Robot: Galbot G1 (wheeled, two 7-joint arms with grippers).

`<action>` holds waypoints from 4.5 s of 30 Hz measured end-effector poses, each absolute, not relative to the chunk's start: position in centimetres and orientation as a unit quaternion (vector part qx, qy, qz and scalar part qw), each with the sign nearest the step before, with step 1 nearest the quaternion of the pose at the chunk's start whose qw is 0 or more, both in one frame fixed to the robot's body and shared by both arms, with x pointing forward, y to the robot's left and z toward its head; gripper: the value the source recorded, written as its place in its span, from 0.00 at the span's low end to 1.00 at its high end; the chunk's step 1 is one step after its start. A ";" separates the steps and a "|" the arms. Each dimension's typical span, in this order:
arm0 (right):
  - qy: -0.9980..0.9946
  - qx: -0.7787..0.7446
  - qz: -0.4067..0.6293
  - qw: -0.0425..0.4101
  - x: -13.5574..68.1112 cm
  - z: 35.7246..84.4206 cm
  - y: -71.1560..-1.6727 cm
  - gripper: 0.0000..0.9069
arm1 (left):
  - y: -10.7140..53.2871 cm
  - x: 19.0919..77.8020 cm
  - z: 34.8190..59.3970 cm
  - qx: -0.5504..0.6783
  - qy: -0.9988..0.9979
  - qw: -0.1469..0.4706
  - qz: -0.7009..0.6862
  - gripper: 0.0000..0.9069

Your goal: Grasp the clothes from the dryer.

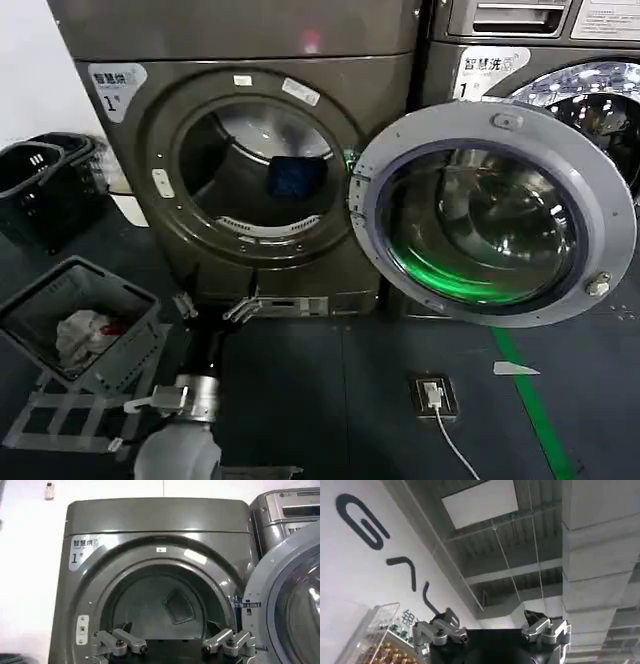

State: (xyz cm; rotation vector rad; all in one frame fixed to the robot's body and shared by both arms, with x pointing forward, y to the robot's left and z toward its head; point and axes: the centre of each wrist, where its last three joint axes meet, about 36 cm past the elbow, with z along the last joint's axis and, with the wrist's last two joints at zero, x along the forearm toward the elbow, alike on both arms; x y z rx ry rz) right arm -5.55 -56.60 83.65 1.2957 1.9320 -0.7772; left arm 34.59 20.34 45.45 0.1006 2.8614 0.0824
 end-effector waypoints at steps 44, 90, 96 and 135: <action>0.735 0.496 -0.302 0.351 -6.2 84.1 -56.2 1.00 | 20.2 36.1 45.6 0.027 0.990 0.136 0.024 1.00; 0.732 0.498 -0.307 0.350 -6.7 84.3 -56.0 1.00 | 20.0 37.0 46.1 0.026 0.989 0.142 0.024 1.00; 0.729 0.502 -0.309 0.347 -6.7 84.3 -55.9 1.00 | 20.0 37.2 46.1 0.026 0.989 0.142 0.024 1.00; 0.726 0.506 -0.316 0.343 -6.5 84.8 -55.2 1.00 | 21.2 63.5 46.2 0.116 0.984 0.028 0.131 1.00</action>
